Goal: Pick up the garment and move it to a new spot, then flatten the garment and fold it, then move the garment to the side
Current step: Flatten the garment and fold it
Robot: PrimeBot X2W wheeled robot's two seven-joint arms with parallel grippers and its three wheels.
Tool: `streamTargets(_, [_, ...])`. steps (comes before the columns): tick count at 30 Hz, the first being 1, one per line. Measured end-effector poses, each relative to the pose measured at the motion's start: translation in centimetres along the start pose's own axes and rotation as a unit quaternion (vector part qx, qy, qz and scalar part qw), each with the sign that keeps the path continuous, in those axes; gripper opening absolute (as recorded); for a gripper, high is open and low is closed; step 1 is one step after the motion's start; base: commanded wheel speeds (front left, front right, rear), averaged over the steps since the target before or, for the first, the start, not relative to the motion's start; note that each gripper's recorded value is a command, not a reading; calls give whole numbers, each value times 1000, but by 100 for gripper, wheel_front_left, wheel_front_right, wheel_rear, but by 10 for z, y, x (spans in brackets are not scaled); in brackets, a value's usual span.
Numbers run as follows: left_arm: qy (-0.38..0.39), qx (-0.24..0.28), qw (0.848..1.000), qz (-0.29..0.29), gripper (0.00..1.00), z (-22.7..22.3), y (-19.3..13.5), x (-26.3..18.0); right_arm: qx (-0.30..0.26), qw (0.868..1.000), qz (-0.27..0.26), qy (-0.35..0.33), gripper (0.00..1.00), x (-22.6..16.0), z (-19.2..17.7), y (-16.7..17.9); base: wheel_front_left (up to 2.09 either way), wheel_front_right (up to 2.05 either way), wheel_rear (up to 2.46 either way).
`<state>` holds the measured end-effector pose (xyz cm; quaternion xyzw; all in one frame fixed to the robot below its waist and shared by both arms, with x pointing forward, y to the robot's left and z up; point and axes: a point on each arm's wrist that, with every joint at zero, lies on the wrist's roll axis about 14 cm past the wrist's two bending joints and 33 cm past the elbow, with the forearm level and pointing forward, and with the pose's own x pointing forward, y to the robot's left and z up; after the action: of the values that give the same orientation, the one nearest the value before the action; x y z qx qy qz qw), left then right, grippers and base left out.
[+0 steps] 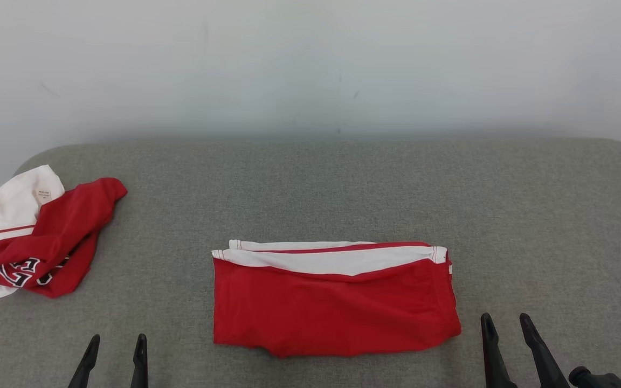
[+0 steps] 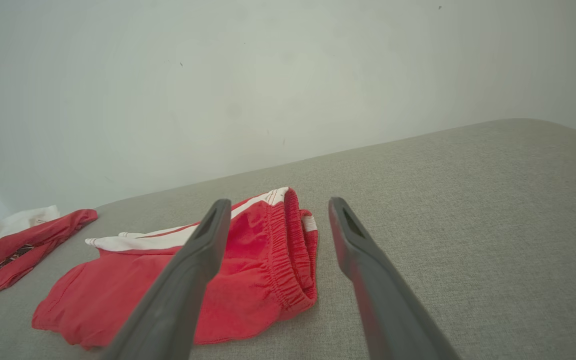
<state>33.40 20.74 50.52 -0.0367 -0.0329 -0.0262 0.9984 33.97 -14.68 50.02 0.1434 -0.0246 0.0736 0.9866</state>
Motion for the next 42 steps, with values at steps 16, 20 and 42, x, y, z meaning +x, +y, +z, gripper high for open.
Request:
streamTargets(16, [1, 5, 1000, 7, 100, -3, 2, -3, -9, 1000, 6, 6, 100, 6, -3, 2, 0, 0, 0])
streamTargets(20, [-1, 5, 1000, 8, 100, -2, 3, -2, -20, 1000, 19, 1, 100, 24, 5, 6, 0, 0, 0])
streamTargets(42, [6, -5, 1000, 24, 100, -9, 2, 13, -62, 978, 4, 200, 100, 86, -77, -22, 0, 0, 0])
